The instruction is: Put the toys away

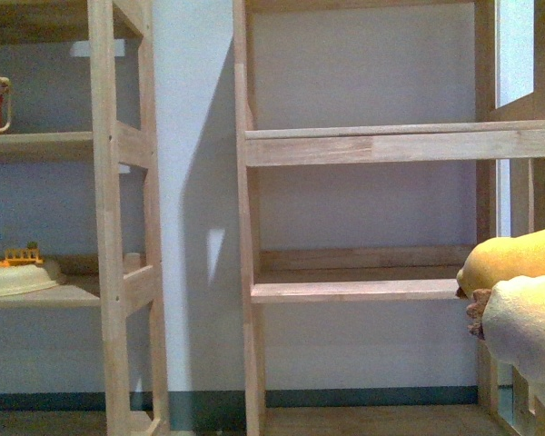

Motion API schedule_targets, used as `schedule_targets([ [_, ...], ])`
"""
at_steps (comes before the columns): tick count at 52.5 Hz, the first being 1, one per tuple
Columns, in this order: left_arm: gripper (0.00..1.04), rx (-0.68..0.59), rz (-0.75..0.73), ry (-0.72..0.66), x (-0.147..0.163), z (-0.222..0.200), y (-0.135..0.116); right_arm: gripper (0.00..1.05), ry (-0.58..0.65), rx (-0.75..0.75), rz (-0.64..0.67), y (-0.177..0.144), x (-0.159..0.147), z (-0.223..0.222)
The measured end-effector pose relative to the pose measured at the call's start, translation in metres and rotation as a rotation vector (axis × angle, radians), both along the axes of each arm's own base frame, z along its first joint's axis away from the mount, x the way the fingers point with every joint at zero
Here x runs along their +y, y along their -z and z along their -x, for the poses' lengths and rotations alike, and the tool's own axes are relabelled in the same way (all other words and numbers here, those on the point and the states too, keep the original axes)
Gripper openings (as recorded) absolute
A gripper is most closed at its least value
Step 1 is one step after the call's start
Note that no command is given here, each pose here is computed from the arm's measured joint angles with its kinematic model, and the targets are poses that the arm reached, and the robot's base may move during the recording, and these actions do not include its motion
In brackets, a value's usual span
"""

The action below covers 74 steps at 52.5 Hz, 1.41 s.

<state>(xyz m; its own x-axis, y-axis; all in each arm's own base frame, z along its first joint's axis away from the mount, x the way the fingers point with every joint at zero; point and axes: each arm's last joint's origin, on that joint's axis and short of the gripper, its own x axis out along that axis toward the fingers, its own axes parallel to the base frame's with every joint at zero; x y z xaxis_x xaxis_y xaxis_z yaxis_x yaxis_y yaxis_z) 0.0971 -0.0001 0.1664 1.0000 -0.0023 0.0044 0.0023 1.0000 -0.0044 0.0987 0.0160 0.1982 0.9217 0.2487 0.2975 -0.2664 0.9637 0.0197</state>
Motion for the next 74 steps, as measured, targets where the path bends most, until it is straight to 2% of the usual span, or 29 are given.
schedule_targets([
  [74,0.98,0.000,0.000,-0.001,0.0000,0.0000,0.0000,0.07,0.000,0.000,0.000,0.0000,0.0000,0.0000],
])
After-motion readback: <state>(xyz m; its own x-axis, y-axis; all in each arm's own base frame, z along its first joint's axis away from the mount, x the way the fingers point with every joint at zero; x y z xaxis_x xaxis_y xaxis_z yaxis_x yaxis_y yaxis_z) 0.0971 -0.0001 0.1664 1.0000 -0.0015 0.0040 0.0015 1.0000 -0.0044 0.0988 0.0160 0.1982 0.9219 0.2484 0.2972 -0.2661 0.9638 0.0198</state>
